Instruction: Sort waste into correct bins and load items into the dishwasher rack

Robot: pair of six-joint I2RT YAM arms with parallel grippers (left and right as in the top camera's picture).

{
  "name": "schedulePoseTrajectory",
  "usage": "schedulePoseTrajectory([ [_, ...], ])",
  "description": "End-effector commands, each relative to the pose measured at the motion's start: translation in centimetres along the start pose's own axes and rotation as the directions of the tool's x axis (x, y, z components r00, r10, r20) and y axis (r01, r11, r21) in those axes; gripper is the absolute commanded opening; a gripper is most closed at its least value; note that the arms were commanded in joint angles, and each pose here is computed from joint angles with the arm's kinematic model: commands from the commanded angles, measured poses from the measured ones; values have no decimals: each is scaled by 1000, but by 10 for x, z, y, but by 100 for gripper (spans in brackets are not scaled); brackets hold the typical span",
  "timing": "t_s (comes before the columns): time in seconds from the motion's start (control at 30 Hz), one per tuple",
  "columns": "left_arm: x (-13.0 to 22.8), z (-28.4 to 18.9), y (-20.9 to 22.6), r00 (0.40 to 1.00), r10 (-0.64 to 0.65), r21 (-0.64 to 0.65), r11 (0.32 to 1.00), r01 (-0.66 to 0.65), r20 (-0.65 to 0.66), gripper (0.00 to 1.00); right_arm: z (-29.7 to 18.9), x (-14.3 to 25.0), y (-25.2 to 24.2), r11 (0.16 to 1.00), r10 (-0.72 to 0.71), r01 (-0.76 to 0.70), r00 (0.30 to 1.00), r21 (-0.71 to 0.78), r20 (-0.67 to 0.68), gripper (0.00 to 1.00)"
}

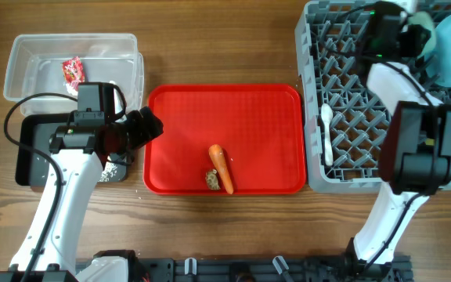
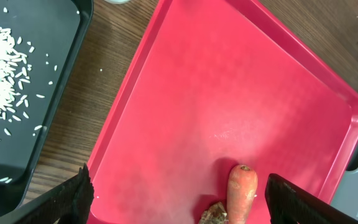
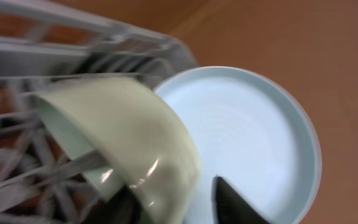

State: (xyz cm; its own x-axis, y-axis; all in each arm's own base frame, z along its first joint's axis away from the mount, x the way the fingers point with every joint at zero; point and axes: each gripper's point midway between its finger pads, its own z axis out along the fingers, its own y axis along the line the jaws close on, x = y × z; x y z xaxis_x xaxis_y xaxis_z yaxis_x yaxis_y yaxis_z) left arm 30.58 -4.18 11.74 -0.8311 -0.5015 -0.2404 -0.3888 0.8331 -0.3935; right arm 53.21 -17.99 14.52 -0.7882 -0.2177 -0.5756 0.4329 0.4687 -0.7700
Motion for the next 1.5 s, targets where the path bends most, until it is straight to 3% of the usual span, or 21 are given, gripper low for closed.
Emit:
schedulePoseTrajectory([
  [0.0,-1,1,1,1000,0,-2,1000,0,-2,90,-4,9,21,999,-43,42,999,-26,-22,56],
  [0.17,-1,1,1,1000,0,-2,1000,0,-2,90,-12,14,18,997,0,-4,999,-80,-49,60],
  [0.33,-1,1,1,1000,-1,-2,1000,1,-2,90,-35,-5,14,962,81,-83,997,-261,-17,64],
  [0.63,-1,1,1,1000,0,-1,1000,0,-1,91,-88,-38,-45,909,153,-115,986,-401,65,75],
  [0.77,-1,1,1,1000,0,-1,1000,0,-1,91,-152,-34,-21,705,121,-23,989,-709,88,77],
  [0.87,-1,1,1,1000,0,-2,1000,0,-1,92,-227,-20,6,374,141,-81,990,-924,-30,78],
  [1.0,-1,1,1,1000,0,-2,1000,0,-2,93,-282,6,28,172,31,-130,991,-976,-127,75],
  [1.2,4,2,-6,1000,23,5,1000,-23,-13,83,-339,36,46,104,-127,-141,980,-985,-154,77],
  [1.47,47,19,-47,979,174,46,984,-170,-104,83,-345,43,46,108,-153,-179,969,-978,-194,77],
])
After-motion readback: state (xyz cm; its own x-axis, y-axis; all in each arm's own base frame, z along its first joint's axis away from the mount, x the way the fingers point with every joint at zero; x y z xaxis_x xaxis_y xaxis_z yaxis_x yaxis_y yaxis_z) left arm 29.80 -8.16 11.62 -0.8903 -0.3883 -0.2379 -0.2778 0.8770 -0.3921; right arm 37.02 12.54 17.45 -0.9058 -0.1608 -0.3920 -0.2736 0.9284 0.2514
